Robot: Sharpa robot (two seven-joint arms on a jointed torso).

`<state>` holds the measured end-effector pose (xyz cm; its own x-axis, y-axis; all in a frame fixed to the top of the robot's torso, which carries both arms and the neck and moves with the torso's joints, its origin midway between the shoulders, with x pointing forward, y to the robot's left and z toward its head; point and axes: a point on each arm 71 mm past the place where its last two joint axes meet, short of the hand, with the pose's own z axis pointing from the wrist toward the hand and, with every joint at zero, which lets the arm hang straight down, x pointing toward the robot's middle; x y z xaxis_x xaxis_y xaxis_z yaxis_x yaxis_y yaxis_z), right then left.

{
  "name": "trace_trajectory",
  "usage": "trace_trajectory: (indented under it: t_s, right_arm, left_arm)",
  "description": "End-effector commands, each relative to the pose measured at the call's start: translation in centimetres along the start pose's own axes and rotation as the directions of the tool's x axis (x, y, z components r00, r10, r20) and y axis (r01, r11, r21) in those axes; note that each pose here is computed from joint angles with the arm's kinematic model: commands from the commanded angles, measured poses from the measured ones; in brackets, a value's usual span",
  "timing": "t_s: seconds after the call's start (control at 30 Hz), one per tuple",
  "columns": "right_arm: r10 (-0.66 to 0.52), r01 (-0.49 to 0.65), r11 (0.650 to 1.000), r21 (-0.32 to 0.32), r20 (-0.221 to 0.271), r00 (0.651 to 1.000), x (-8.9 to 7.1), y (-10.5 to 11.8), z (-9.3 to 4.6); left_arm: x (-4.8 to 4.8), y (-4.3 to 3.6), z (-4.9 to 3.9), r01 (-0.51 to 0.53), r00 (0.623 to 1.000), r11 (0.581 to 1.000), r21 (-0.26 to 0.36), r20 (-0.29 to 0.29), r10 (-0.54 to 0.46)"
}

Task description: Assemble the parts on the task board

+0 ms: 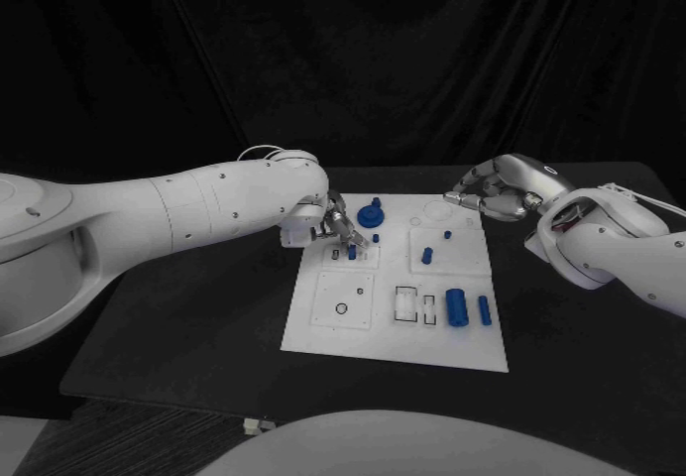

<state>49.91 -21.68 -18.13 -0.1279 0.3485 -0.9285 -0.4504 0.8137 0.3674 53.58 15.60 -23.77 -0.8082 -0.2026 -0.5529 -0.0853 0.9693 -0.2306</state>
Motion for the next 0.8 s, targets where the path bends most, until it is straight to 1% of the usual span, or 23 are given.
trace_trajectory:
  t_s: [0.03, 0.17, 0.47, 0.8]
  right_arm:
    - [-0.001, 0.001, 1.000, 0.016, -0.006, 1.000, 0.09, -0.19, -0.08]
    - [-0.001, 0.001, 1.000, 0.017, -0.007, 1.000, 0.10, -0.19, -0.08]
    - [0.000, 0.000, 1.000, 0.015, -0.008, 1.000, 0.11, -0.16, -0.08]
    - [0.000, 0.000, 1.000, 0.014, -0.008, 1.000, 0.15, -0.11, -0.06]
  left_arm:
    - [-0.06, -0.32, 0.10, 0.015, 1.000, 1.000, 0.022, 0.016, -0.015]
    - [-0.06, -0.40, 0.16, 0.010, 1.000, 1.000, 0.015, 0.011, -0.010]
    - [-0.03, -0.21, 0.22, -0.003, 1.000, 1.000, -0.002, -0.011, 0.003]
    - [0.06, -0.19, 0.25, -0.014, 1.000, 1.000, -0.012, -0.026, 0.014]
